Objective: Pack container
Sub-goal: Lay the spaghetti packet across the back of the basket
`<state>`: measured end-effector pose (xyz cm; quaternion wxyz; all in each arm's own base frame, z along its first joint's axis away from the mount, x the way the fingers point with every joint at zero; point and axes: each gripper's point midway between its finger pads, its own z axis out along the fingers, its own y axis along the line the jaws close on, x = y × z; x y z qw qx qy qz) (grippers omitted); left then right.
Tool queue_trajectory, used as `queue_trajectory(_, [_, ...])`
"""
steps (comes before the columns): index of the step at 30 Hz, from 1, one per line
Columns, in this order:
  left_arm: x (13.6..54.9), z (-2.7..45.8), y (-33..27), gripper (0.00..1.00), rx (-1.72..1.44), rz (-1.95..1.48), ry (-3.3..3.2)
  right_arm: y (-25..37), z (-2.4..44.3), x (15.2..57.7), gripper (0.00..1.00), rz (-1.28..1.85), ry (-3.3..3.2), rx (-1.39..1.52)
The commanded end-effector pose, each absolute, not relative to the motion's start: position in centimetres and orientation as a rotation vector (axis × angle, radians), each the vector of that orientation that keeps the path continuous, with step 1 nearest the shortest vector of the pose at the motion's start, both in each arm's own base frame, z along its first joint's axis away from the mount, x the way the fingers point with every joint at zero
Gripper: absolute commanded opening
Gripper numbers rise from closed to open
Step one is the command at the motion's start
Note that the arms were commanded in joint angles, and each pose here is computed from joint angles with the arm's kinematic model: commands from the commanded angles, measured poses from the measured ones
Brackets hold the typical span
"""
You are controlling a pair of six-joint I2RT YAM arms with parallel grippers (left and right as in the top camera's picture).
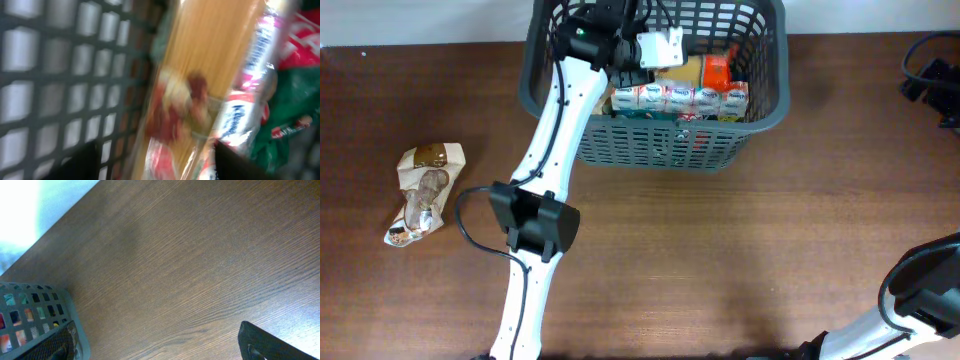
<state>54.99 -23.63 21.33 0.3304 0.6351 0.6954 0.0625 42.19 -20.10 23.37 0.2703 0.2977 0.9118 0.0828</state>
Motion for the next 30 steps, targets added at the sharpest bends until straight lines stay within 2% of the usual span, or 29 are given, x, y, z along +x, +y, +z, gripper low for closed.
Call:
queue_trajectory(1, [53.5, 31.0, -20.8, 0.96, 1.313, 0.211, 1.895, -19.8, 23.6, 42.2, 0.99, 0.231, 2.452, 0.804])
queue_trajectory(2, [52.7, 32.4, -20.0, 1.0, 1.281, 0.22, 1.902, -19.8, 23.6, 42.2, 0.99, 0.231, 2.452, 0.804])
queue_trajectory(12, [43.5, 44.8, -5.2, 0.99, 0.7, 0.412, 2.059, -19.8, 23.6, 42.2, 0.99, 0.231, 2.452, 0.804])
queue_trajectory(15, [40.7, 47.2, -0.3, 0.99, 0.564, 0.468, 2.065, -19.8, 23.6, 42.2, 0.99, 0.232, 2.452, 0.804])
queue_trajectory(17, [38.8, 47.2, 3.4, 0.99, 0.433, 0.495, 2.119, -19.8, 23.6, 42.2, 0.99, 0.231, 2.452, 0.804])
queue_trajectory(21, [35.5, 41.4, 10.6, 0.99, 0.172, 0.501, 2.363, -19.8, 23.6, 42.2, 0.99, 0.231, 2.452, 0.804])
queue_trajectory(22, [34.9, 37.2, 12.0, 0.99, 0.129, 0.414, 2.488, -19.8, 23.6, 42.2, 0.99, 0.232, 2.452, 0.804])
queue_trajectory(26, [33.8, 27.6, 14.6, 0.99, 0.035, 0.265, 2.748, -19.8, 23.6, 42.2, 0.99, 0.232, 2.452, 0.804])
queue_trajectory(27, [33.6, 23.0, 15.7, 0.99, -0.005, 0.224, 2.845, -19.8, 23.6, 42.2, 0.99, 0.231, 2.452, 0.804])
queue_trajectory(30, [33.0, 18.0, 17.0, 0.99, -0.031, 0.205, 2.951, -19.8, 23.6, 42.2, 0.99, 0.231, 2.452, 0.804])
